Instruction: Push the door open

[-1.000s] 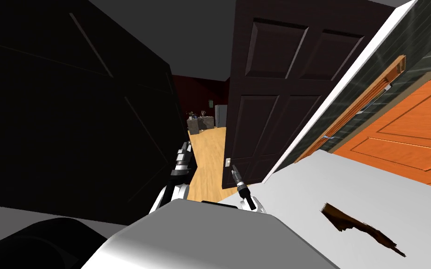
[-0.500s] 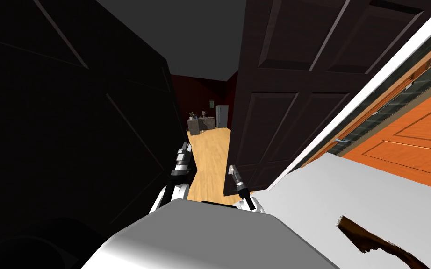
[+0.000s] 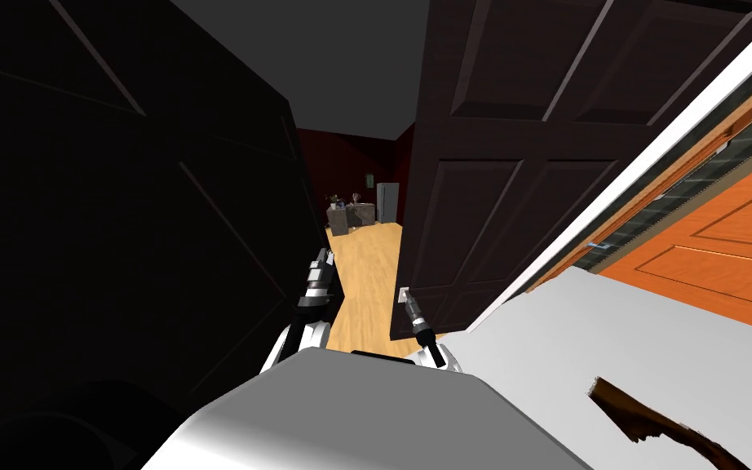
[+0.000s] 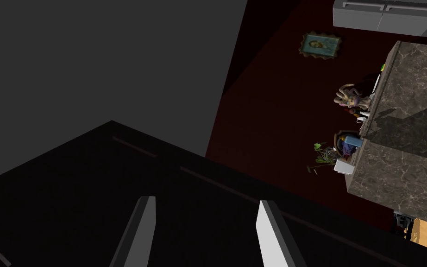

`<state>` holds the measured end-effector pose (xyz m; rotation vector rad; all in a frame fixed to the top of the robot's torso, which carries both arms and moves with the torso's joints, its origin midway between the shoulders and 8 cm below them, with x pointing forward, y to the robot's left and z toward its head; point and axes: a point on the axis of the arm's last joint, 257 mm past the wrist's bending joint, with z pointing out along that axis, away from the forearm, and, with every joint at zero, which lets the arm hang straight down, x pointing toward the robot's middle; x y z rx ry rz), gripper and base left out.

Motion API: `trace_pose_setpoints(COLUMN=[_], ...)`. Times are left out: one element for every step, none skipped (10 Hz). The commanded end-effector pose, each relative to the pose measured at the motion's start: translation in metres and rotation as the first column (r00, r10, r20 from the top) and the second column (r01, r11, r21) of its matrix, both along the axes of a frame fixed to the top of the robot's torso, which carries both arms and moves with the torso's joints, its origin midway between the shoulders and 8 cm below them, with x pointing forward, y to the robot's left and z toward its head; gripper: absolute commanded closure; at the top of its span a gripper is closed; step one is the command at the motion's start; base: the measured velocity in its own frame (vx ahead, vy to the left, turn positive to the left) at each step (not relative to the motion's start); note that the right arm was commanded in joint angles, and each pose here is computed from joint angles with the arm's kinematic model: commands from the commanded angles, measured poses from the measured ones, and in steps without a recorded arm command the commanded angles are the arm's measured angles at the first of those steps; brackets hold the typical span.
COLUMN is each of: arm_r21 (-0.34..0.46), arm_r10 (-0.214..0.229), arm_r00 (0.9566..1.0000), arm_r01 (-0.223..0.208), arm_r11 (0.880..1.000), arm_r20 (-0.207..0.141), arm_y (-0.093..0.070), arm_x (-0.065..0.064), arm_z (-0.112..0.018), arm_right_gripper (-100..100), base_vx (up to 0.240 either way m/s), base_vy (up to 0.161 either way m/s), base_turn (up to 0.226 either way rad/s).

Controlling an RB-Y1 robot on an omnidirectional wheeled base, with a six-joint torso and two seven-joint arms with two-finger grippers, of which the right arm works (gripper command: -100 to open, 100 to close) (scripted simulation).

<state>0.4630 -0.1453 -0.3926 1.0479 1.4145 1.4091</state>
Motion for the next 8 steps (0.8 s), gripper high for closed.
trace_pose_setpoints(arm_r21=[0.001,0.001,-0.011,-0.016,-0.021,-0.027,-0.033,-0.038], arm_r10=[-0.001,-0.001,-0.017,-0.025,-0.036,-0.048,-0.061,-0.076], arm_r00=[1.0,1.0,0.9999,0.9997,0.9993,0.9988,0.9981,0.9971], arm_r01=[0.001,0.001,0.017,0.025,0.036,0.048,0.062,0.076], arm_r11=[1.0,1.0,1.0,1.0,0.999,0.998,0.998,0.996], arm_r20=[0.002,0.002,-0.001,0.001,0.002,0.004,0.006,0.008], arm_y=[0.0,0.0,-0.01,-0.014,-0.02,-0.026,-0.033,-0.04], arm_x=[0.0,0.0,0.001,0.002,0.003,0.004,0.006,0.007], arm_z=[0.001,0.001,-0.001,-0.001,-0.001,0.0,0.0,0.0], arm_right_gripper=[100,100,100,100,100,100,100,100], base_vx=[-0.006,0.0,0.09,0.178,0.17,0.194,0.224,0.224], base_vy=[0.0,0.0,0.017,0.05,0.035,0.04,0.007,0.003], base_turn=[-0.003,0.0,-0.023,-0.038,-0.064,-0.055,-0.113,-0.092])
